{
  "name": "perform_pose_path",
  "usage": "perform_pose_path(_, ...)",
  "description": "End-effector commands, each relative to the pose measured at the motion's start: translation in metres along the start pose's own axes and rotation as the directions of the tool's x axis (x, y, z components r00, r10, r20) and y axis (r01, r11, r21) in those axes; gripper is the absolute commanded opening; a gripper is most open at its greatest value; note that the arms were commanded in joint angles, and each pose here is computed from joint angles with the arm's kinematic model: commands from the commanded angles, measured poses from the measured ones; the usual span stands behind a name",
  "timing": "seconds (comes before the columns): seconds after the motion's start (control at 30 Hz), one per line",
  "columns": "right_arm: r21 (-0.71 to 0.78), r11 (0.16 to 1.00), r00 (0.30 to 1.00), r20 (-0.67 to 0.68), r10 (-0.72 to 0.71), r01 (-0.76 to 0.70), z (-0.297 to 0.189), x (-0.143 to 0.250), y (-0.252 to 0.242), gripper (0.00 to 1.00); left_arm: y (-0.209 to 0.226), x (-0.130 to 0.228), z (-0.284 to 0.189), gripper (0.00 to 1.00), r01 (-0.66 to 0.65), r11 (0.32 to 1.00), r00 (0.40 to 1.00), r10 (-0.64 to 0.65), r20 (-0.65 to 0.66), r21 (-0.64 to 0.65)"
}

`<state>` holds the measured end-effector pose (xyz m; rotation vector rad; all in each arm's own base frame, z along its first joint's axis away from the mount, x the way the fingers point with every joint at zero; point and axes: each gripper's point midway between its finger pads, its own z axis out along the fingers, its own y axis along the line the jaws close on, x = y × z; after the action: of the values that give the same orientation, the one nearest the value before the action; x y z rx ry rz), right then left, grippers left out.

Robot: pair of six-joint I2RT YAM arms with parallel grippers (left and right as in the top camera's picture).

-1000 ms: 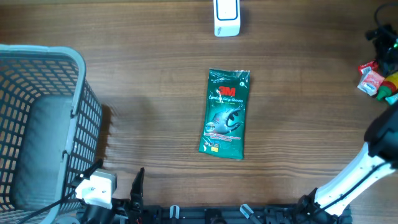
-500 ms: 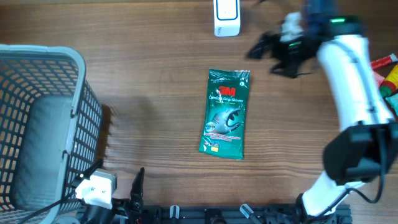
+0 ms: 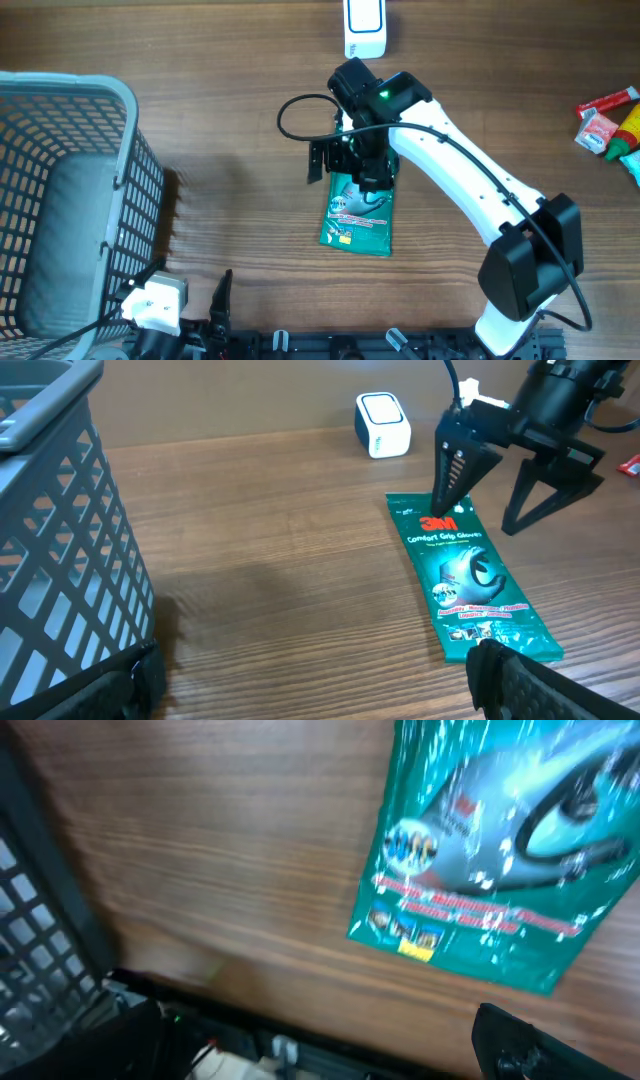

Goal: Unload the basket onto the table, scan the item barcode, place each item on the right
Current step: 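Reach the right gripper down to the green 3M glove packet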

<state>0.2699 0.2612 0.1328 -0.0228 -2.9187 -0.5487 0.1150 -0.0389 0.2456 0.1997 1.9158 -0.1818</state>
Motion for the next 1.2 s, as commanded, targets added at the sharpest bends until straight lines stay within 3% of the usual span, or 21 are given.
perform_pose_path(0.0, -0.009, 0.998, 0.997, -0.058, 0.054, -0.055, 0.003, 0.01, 0.001, 1.0, -0.002, -0.002, -0.002, 1.0, -0.001, 1.0, 1.0, 0.001, 0.013, 0.01)
perform_pose_path(0.23, 0.081, 0.994, 0.996, -0.057, 0.073, -0.068, 0.002, 0.015, -0.016, 1.0, -0.002, -0.002, -0.002, 1.0, -0.001, 1.0, 1.0, 0.001, 0.013, 0.01)
perform_pose_path(0.5, 0.143, 0.988, 0.998, 0.034, 0.057, -0.062, 0.002, -0.002, -0.026, 1.0, -0.002, -0.002, -0.002, 1.0, -0.001, 1.0, 1.0, 0.001, 0.013, 0.01)
perform_pose_path(0.67, 0.26, 0.938, 0.971, 0.137, 0.198, -0.228, 0.01, -0.011, -0.058, 1.0, -0.002, -0.002, -0.002, 1.0, -0.001, 1.0, 1.0, 0.001, 0.013, 0.01)
perform_pose_path(1.03, 0.28, 0.946, 0.978, 0.173, 0.119, -0.164, 0.076, -0.021, -0.096, 1.0, -0.002, -0.002, -0.002, 1.0, -0.001, 1.0, 1.0, 0.001, 0.013, 0.01)
perform_pose_path(1.17, 0.27, 0.963, 0.976, 0.207, -0.072, 0.013, 0.082, -0.044, -0.087, 1.0, -0.002, -0.002, -0.002, 1.0, -0.001, 1.0, 1.0, 0.001, 0.013, 0.01)
